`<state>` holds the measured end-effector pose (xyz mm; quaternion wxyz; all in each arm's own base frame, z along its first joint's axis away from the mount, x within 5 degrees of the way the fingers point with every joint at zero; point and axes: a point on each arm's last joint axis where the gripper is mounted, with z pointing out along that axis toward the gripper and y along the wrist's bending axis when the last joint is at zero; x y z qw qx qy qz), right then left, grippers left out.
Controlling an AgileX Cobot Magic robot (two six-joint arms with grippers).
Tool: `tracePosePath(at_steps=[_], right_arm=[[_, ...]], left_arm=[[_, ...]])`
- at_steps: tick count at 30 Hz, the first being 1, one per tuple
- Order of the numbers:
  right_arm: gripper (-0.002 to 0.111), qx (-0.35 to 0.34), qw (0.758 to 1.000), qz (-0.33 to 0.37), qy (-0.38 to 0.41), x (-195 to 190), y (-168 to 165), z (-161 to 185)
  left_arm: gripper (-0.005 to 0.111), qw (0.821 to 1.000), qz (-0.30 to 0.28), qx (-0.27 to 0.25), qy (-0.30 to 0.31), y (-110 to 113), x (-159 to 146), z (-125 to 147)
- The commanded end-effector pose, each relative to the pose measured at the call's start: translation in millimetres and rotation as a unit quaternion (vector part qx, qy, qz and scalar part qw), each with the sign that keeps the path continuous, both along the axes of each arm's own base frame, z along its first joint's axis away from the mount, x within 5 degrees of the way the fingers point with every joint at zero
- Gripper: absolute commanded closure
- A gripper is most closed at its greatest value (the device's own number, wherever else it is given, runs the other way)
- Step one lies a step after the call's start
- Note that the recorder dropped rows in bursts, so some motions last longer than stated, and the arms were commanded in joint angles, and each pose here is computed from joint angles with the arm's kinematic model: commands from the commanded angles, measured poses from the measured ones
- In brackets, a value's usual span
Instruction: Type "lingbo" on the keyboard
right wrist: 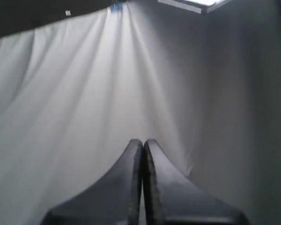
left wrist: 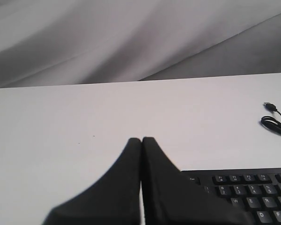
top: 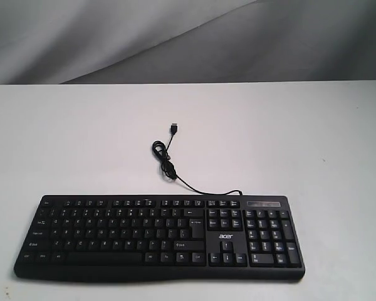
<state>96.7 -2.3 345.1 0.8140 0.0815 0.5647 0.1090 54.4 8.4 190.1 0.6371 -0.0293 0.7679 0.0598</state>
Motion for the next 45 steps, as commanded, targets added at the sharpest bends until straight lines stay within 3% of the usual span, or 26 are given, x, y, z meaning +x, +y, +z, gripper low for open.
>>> tracePosePath(at_steps=[1,5,9,12,13,14,15,17,18,19,20,21,22,24,30,32,35,45], right_arm=[[0.108,-0.041,0.989,0.027,0.142,84.7,-3.8,15.0],[0.108,-0.102,0.961,0.055,0.253,160.1,-2.5,3.9],[0.108,-0.221,0.925,0.055,0.304,219.7,0.4,-12.8],[0.108,-0.283,0.904,-0.028,0.318,253.3,-2.9,-19.9],[0.108,-0.391,0.852,-0.114,0.329,271.9,-4.1,-24.6],[0.108,-0.429,0.824,-0.148,0.338,279.6,-3.6,-28.3],[0.108,-0.457,0.779,-0.228,0.365,292.0,0.7,-27.4],[0.108,-0.386,0.772,-0.226,0.452,306.5,16.7,-27.8],[0.108,-0.346,0.785,-0.186,0.48,311.7,24.0,-27.0],[0.108,-0.321,0.785,-0.046,0.527,321.2,47.9,-31.1],[0.108,-0.371,0.76,0.019,0.533,323.2,56.8,-35.7],[0.108,-0.388,0.729,0.221,0.519,316.7,89.4,-41.4],[0.108,-0.354,0.707,0.383,0.476,304.0,117.3,-42.2],[0.108,-0.344,0.65,0.541,0.407,285.3,157.2,-48.3],[0.108,-0.483,0.565,0.568,0.354,210.6,266.1,-127.8],[0.108,-0.507,0.563,0.559,0.338,194.5,280.7,-142.3],[0.108,-0.512,0.598,0.523,0.328,188.9,289.5,-153.3],[0.108,-0.478,0.582,0.537,0.38,183.7,300.1,-197.4]], left_arm=[[0.106,1.0,0.0,-0.003,-0.003,-0.1,0.0,-0.8],[0.106,1.0,0.0,-0.003,-0.003,-0.1,0.0,-0.8],[0.106,1.0,0.0,-0.003,-0.003,-0.1,0.0,-0.8],[0.106,1.0,0.0,-0.003,-0.003,-0.1,0.0,-0.8],[0.106,1.0,0.0,-0.003,-0.003,-0.1,0.0,-0.8],[0.106,1.0,0.0,-0.003,-0.003,-0.1,0.0,-0.8],[0.106,1.0,0.0,-0.003,-0.003,-0.1,0.0,-0.8],[0.106,1.0,0.0,-0.003,-0.003,-0.1,0.0,-0.8],[0.106,1.0,0.0,-0.003,-0.003,-0.1,0.0,-0.8],[0.106,1.0,0.0,-0.003,-0.003,-0.1,0.0,-0.8],[0.106,1.0,0.0,-0.003,-0.003,-0.1,0.0,-0.8],[0.106,1.0,0.0,-0.003,-0.003,-0.1,0.0,-0.8],[0.106,1.0,0.0,-0.003,-0.003,-0.1,0.0,-0.8],[0.106,1.0,0.0,-0.003,-0.003,-0.1,0.0,-0.8],[0.106,1.0,0.0,-0.003,-0.003,-0.1,0.0,-0.8],[0.106,1.0,0.0,-0.003,-0.003,-0.1,0.0,-0.8],[0.106,1.0,0.0,-0.003,-0.003,-0.1,0.0,-0.8],[0.106,1.0,0.0,-0.003,-0.003,-0.1,0.0,-0.8]])
